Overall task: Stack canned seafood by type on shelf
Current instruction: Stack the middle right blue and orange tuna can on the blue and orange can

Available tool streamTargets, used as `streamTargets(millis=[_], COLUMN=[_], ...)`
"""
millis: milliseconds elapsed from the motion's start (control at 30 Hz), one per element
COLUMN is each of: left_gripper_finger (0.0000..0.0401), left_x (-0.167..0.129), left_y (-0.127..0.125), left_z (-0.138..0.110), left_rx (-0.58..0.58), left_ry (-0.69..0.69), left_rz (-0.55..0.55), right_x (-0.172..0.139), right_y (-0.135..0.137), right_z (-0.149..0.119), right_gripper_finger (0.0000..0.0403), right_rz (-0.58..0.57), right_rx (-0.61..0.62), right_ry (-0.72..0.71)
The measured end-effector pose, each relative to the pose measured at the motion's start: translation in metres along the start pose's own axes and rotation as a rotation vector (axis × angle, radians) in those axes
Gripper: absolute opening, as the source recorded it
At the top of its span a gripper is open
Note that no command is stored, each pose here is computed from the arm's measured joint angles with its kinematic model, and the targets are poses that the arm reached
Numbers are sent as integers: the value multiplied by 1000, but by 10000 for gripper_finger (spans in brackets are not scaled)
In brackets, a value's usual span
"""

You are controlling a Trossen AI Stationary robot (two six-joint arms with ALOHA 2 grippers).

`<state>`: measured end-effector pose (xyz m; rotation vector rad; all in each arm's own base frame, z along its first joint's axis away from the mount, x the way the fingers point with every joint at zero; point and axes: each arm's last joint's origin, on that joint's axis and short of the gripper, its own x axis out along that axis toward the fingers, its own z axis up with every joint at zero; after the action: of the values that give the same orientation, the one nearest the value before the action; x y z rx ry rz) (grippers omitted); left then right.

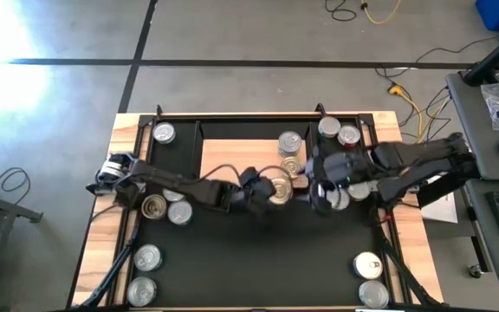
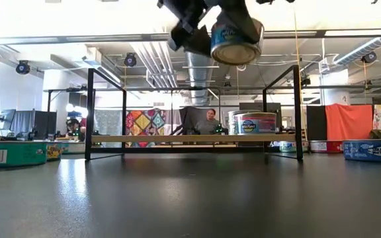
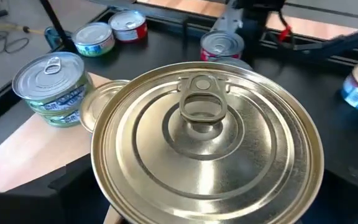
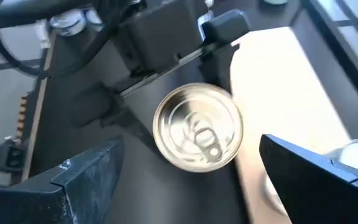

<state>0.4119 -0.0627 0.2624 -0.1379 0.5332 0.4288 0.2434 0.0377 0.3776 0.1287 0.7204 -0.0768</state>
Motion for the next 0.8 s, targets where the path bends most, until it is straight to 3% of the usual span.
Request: streamTargets(millis=[333, 533, 800], left_gripper_finger=[379, 380, 380], left_x=[32, 39, 76], left_y=[55, 69, 69], left_z=[14, 18, 1], left_rx=[8, -64, -73], left_ry=[21, 9, -9], left_rz=[45, 80, 94], right_x=[13, 28, 32], right_y=[-52, -75, -104], right_z=[4, -12, -12], right_gripper_finger=[351, 291, 193], right_rz=[-177, -59, -98], right_rx=[-75, -110, -171], right_ry=[39, 121, 76])
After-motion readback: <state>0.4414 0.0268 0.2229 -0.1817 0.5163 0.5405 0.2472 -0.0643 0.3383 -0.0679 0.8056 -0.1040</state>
